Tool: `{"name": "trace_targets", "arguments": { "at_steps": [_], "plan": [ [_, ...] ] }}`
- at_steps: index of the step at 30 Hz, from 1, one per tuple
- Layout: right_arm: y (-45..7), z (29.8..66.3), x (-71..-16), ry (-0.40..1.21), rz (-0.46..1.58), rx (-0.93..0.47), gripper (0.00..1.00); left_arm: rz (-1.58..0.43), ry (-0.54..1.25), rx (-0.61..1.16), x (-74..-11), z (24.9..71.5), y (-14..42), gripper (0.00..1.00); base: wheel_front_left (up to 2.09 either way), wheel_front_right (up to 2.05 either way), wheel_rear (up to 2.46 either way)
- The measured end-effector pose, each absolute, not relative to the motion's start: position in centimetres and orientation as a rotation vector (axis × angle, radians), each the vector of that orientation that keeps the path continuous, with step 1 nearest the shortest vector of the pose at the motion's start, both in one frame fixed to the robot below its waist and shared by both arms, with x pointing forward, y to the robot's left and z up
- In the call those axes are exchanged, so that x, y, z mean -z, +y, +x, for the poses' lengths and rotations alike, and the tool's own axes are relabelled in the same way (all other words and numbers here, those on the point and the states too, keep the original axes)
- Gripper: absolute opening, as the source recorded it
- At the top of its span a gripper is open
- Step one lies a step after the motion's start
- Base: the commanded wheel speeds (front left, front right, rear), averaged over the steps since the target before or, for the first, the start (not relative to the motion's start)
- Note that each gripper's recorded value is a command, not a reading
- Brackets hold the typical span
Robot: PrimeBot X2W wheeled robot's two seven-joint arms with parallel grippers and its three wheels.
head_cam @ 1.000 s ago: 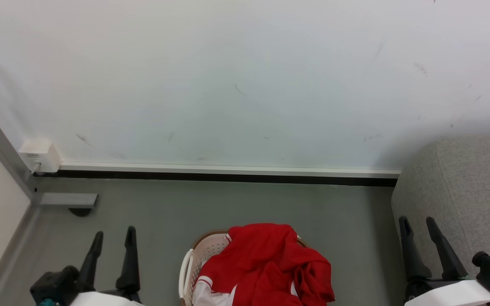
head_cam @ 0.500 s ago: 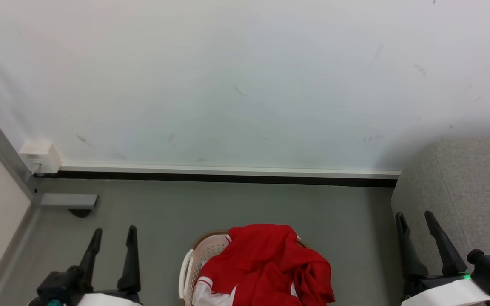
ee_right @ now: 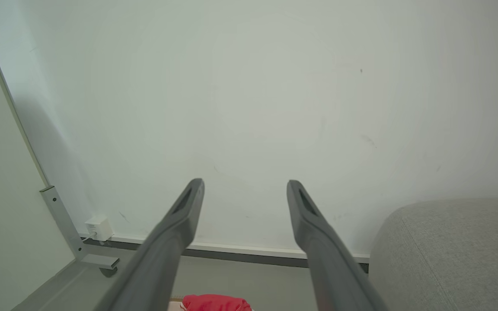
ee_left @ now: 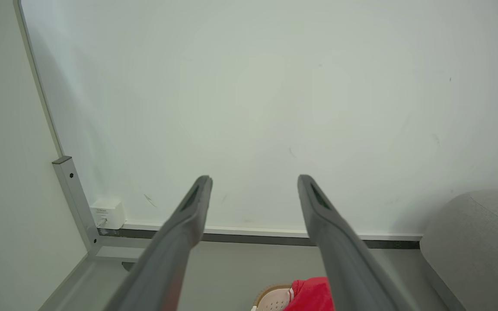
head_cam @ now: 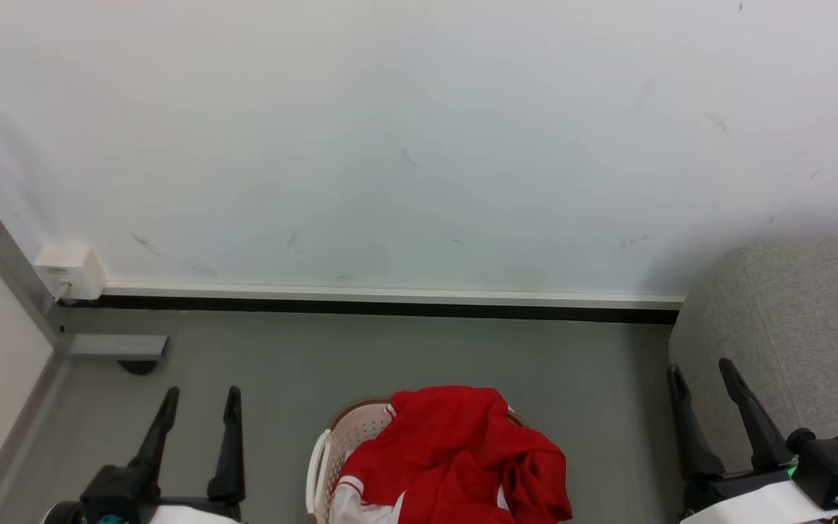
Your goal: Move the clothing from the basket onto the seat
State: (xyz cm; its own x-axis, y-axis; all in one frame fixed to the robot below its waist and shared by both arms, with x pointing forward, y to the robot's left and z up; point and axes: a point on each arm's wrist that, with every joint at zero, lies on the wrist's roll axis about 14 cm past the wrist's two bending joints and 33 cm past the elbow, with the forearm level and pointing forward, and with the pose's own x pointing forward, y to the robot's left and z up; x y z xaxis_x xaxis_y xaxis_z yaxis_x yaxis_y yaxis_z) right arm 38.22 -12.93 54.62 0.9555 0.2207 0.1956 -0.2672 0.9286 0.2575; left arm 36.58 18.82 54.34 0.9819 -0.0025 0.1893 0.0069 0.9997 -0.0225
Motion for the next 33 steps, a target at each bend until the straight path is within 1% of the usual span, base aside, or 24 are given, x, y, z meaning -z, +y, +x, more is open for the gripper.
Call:
{"name": "trace_targets", "arguments": {
  "at_steps": [33],
  "plan": [
    [-13.18, 38.18, -54.6, -0.17, 0.266, -0.247, 1.0, -0.009, -0.191, 0.026, -54.24, 36.95, 18.24, 1.0, 0.0, 0.0, 0.0]
  ]
}}
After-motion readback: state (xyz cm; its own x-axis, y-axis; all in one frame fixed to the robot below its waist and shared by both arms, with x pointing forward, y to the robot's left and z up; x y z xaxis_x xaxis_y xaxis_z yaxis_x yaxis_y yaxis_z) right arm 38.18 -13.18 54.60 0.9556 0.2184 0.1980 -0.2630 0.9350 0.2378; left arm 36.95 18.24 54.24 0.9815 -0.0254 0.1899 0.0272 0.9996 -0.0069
